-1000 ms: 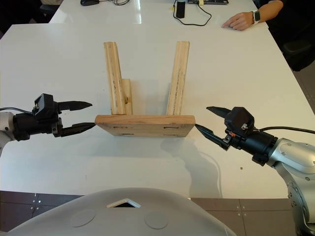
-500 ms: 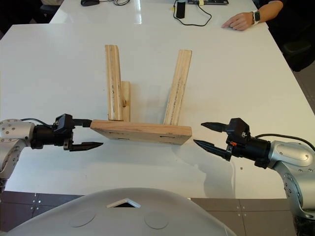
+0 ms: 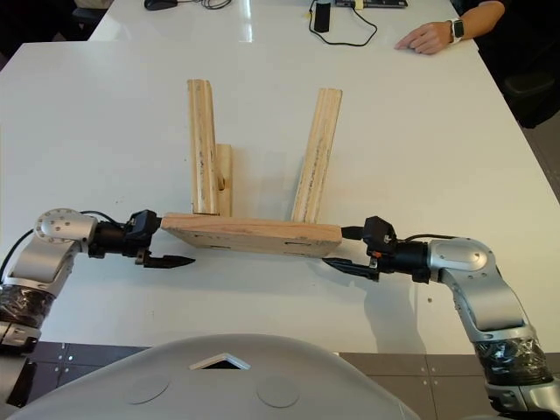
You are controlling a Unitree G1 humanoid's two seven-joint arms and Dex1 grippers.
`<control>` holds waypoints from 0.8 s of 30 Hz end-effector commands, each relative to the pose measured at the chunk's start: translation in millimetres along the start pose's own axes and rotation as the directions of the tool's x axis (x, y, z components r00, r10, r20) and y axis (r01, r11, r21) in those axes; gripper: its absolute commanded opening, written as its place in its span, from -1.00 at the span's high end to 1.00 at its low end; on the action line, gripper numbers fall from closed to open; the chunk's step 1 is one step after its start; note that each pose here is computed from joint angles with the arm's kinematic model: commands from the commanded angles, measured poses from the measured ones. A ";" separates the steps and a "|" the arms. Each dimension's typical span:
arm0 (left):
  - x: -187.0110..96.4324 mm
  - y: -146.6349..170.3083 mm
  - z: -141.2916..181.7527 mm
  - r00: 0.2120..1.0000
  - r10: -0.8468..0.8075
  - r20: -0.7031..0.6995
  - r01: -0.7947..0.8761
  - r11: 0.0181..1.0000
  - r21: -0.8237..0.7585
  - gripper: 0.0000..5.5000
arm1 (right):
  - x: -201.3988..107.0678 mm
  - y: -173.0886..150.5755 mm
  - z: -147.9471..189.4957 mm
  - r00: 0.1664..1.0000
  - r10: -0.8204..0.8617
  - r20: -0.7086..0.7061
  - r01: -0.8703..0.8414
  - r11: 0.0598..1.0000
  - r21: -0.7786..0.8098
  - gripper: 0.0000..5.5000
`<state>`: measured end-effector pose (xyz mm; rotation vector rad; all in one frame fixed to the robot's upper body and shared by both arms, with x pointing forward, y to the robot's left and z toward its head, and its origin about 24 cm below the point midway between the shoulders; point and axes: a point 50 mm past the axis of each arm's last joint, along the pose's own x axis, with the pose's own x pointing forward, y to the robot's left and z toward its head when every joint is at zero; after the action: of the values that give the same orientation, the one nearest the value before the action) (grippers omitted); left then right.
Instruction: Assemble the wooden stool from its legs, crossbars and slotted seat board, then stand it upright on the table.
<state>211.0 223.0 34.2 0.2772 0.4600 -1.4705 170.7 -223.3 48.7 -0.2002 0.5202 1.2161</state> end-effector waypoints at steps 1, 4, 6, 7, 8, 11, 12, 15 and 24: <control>15.5 9.9 -0.2 1.000 0.025 0.001 -0.025 0.999 0.020 -0.24 | 9.1 -0.6 -9.1 0.999 0.035 -0.032 -0.036 0.999 -0.031 -0.13; 21.5 11.5 -2.2 1.000 0.023 0.006 -0.023 0.999 0.025 -0.18 | 12.1 1.8 -14.5 0.998 0.054 -0.032 -0.055 0.998 -0.029 -0.13; 22.1 12.0 -4.7 1.000 0.026 0.000 -0.026 0.999 0.025 -0.10 | 14.6 0.8 -13.8 0.998 0.059 -0.022 -0.060 0.998 -0.035 -0.06; 21.7 12.1 -5.3 1.000 0.021 0.000 -0.021 1.000 0.023 -0.04 | 15.6 1.0 -12.4 0.998 0.065 -0.011 -0.065 0.997 -0.035 -0.03; 21.2 12.1 -5.3 1.000 0.017 0.002 -0.017 1.000 0.020 0.02 | 16.0 1.4 -11.0 0.998 0.068 -0.001 -0.068 0.997 -0.034 0.04; 20.2 11.6 -4.6 1.000 0.005 0.011 -0.005 1.000 0.015 0.17 | 14.9 2.3 -8.8 0.997 0.069 0.020 -0.068 0.997 -0.024 0.19; 20.1 11.4 -4.5 1.000 0.003 0.013 -0.003 1.000 0.014 0.24 | 14.4 2.5 -8.6 0.997 0.069 0.024 -0.069 0.997 -0.020 0.25; 20.0 10.5 -2.7 1.000 -0.003 0.024 0.002 1.000 0.012 0.38 | 13.3 4.1 -9.3 0.997 0.074 0.033 -0.074 0.997 -0.008 0.43; 16.0 -0.3 22.6 0.990 -0.083 0.115 0.084 0.996 -0.001 0.43 | 1.9 25.9 5.9 0.976 0.098 0.193 -0.121 0.986 0.112 0.48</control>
<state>217.0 204.7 33.4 0.2368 0.4336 -1.5225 156.2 -217.7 38.6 -0.0925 0.5184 1.2530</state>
